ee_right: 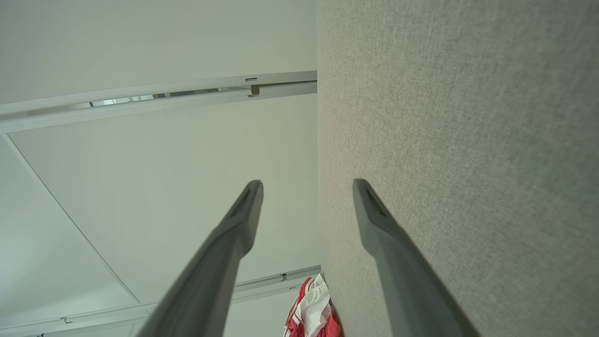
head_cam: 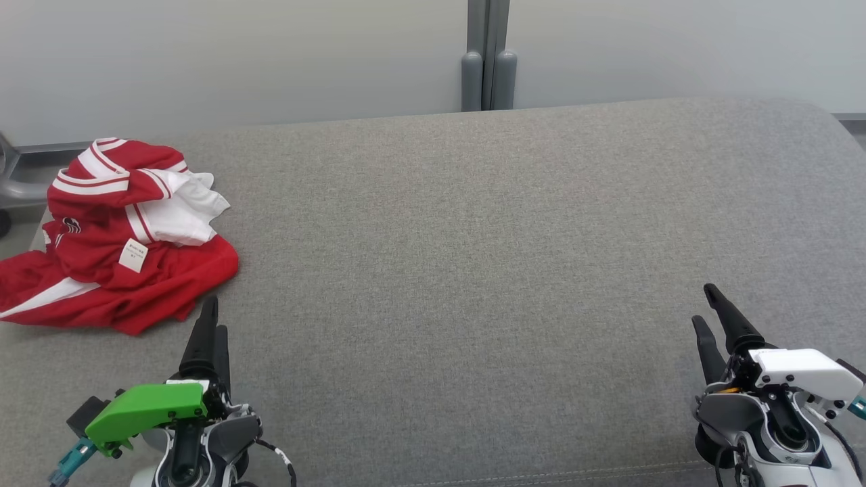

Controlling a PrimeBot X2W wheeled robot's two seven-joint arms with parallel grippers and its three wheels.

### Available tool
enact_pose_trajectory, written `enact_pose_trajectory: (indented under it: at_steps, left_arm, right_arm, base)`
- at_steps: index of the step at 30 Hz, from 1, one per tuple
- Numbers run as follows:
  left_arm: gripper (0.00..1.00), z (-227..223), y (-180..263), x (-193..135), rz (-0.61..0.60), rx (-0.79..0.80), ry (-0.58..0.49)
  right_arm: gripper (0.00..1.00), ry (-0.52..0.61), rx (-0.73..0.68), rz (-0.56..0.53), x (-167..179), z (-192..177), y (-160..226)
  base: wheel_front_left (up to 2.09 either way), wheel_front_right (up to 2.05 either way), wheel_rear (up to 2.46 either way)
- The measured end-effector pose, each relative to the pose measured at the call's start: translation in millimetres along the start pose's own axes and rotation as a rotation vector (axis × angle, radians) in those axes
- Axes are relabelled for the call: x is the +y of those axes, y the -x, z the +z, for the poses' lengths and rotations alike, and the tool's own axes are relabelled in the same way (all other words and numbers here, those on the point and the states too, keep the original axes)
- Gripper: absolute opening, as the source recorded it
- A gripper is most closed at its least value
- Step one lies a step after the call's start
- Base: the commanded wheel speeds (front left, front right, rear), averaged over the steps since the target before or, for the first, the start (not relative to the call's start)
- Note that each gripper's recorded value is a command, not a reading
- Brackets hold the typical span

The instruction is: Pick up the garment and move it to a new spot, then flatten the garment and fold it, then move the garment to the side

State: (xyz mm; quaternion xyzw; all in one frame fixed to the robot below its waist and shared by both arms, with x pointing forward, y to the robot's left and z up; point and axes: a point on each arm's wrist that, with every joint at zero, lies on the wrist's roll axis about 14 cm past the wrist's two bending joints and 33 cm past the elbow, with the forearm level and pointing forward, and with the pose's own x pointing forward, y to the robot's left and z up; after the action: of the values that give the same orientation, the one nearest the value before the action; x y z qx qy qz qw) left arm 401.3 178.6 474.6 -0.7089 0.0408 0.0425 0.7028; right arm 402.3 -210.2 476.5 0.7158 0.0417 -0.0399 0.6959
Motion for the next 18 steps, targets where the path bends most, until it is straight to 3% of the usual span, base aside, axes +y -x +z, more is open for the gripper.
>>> enact_pose_trajectory:
  at_steps: [8, 18]
  left_arm:
    - [1.0, -7, -1, -12, -0.039, 0.004, -0.03]
    - [1.0, -9, 0, -24, -0.085, -0.002, -0.257]
  right_arm:
    - [1.0, 0.032, -0.005, 0.016, 5, -7, -1]
    - [1.0, 0.22, -0.019, 0.03, 13, -9, -1]
  base:
    - [0.0, 0.0, 0.0]
    - [0.0, 0.0, 0.0]
